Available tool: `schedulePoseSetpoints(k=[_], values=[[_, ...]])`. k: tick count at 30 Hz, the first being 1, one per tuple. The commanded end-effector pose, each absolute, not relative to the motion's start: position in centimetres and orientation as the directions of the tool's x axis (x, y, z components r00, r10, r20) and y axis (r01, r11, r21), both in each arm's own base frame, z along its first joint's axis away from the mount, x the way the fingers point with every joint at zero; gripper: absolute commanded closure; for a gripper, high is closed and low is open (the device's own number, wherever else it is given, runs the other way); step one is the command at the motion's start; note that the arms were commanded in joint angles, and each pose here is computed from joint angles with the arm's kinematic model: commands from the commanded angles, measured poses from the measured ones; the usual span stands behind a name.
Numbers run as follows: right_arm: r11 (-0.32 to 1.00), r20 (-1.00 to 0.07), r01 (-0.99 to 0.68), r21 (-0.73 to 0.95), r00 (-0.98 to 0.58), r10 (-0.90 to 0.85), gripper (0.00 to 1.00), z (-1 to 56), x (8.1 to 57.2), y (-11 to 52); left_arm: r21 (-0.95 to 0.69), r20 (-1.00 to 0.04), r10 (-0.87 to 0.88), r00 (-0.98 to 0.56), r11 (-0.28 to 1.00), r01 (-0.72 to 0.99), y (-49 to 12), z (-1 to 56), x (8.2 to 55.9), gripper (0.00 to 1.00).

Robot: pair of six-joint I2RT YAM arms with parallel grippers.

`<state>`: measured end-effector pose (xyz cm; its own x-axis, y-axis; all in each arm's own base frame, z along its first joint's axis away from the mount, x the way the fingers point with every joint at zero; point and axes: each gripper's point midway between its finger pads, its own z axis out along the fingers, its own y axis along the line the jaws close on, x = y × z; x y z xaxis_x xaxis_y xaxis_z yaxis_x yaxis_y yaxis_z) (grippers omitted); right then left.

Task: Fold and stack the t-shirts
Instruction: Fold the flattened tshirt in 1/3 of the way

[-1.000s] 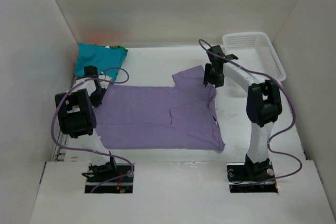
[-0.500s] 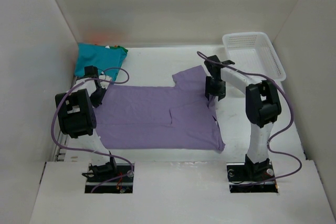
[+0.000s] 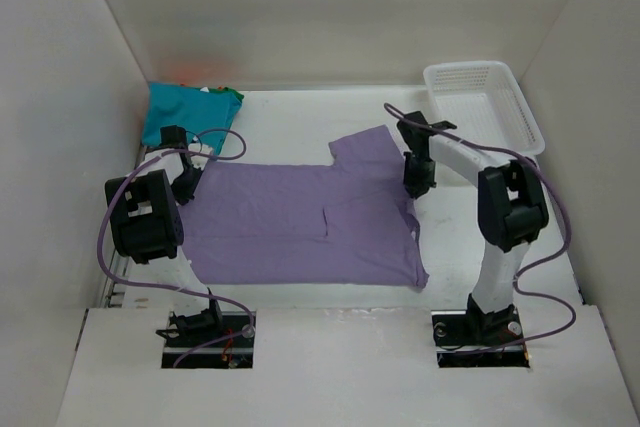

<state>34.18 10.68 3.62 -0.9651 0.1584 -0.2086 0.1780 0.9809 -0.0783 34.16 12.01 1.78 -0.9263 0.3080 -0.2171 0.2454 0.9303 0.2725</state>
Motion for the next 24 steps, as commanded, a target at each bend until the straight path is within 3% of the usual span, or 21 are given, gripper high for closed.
schedulePoseSetpoints(k=[1,4,7,12,19,24], values=[[0.968,-0.31,0.244,-0.063,-0.926,0.214,0.85,6.7,35.4,8.5,0.228,-0.231,0.299,-0.926,0.942,0.247,11.4,0.9,33.6,0.95],[0.962,-0.307,0.261,-0.076,-0.924,0.227,0.79,6.6,35.4,7.3,0.229,-0.232,0.299,-0.926,0.942,0.247,11.5,1.0,33.6,0.95],[0.956,-0.329,0.273,-0.112,-0.918,0.223,0.66,6.8,36.2,6.4,0.23,-0.233,0.301,-0.925,0.941,0.248,11.5,1.0,33.6,0.95],[0.96,-0.359,0.255,-0.116,-0.912,0.199,0.63,7.9,37.2,6.4,0.233,-0.24,0.298,-0.924,0.941,0.243,11.7,1.5,33.6,0.92],[0.997,-0.498,0.037,-0.066,-0.867,-0.001,0.57,13.8,41.9,13.1,0.175,-0.437,0.256,-0.863,0.965,0.197,10.9,7.5,36.2,0.83],[0.998,-0.577,0.06,0.005,-0.815,0.052,0.45,15.4,49.0,15.8,0.109,-0.508,0.194,-0.84,0.981,0.16,10.3,9.1,38.3,0.75]])
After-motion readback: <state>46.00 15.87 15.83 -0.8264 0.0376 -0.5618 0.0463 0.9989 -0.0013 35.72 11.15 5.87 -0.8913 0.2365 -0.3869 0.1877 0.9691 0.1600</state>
